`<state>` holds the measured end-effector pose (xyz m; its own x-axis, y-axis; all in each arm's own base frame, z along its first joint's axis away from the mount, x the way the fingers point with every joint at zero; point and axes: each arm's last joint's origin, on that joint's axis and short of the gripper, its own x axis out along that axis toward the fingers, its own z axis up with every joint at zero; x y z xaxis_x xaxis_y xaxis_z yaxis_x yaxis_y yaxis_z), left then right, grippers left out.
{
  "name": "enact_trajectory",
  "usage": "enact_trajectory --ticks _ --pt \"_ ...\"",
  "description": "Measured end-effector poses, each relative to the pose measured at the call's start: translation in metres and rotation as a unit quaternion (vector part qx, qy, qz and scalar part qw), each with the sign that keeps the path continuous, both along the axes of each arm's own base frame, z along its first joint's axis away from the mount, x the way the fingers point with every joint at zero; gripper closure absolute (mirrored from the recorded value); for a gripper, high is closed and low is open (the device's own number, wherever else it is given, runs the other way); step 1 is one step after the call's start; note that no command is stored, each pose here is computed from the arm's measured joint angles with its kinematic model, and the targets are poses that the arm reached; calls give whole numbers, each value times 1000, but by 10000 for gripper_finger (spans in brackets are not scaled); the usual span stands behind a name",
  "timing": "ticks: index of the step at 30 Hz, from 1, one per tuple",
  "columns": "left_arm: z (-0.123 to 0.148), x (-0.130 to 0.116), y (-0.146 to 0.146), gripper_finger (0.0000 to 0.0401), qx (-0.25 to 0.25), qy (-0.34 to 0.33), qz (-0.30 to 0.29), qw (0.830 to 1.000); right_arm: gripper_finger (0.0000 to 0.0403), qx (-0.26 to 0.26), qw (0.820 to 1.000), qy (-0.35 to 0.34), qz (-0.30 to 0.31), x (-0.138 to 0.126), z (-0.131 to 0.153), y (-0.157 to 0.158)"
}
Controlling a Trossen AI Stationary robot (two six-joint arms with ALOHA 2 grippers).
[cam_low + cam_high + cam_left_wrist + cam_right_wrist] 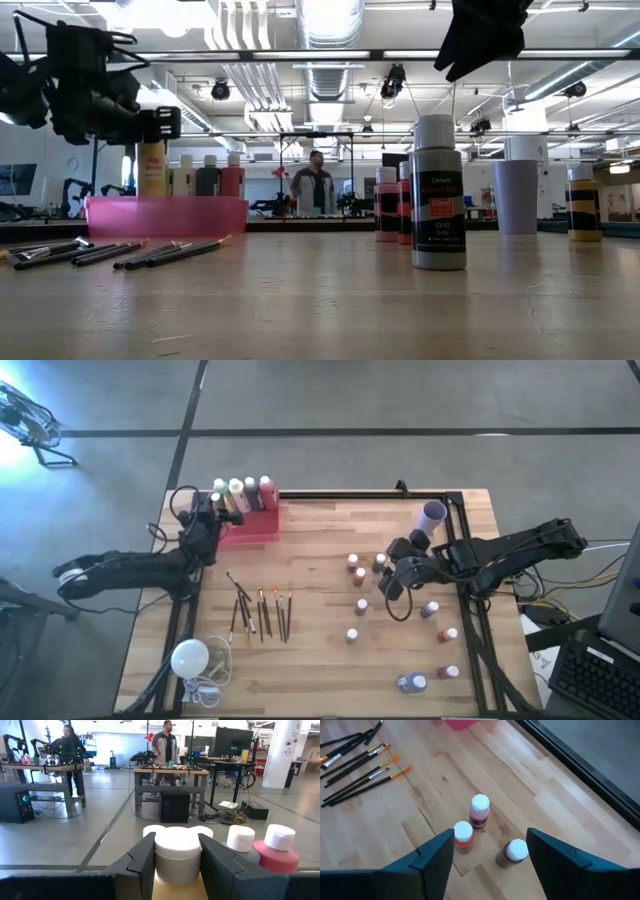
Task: Pick & Place Paint Supplies
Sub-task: Put the large yellow paint bottle into the pink bin
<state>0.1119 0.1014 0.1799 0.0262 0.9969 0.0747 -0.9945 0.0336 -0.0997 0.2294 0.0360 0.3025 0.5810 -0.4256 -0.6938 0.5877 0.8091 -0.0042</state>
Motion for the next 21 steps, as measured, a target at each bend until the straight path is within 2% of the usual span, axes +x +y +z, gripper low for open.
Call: enact_trajectory --ticks 13,21 --pt "-6 9 22 275 -9 17 13 1000 142 -5 1000 -3 10 1 1 0" --pt "-17 13 30 275 -12 29 24 999 167 -6 1000 0 15 1 1 1"
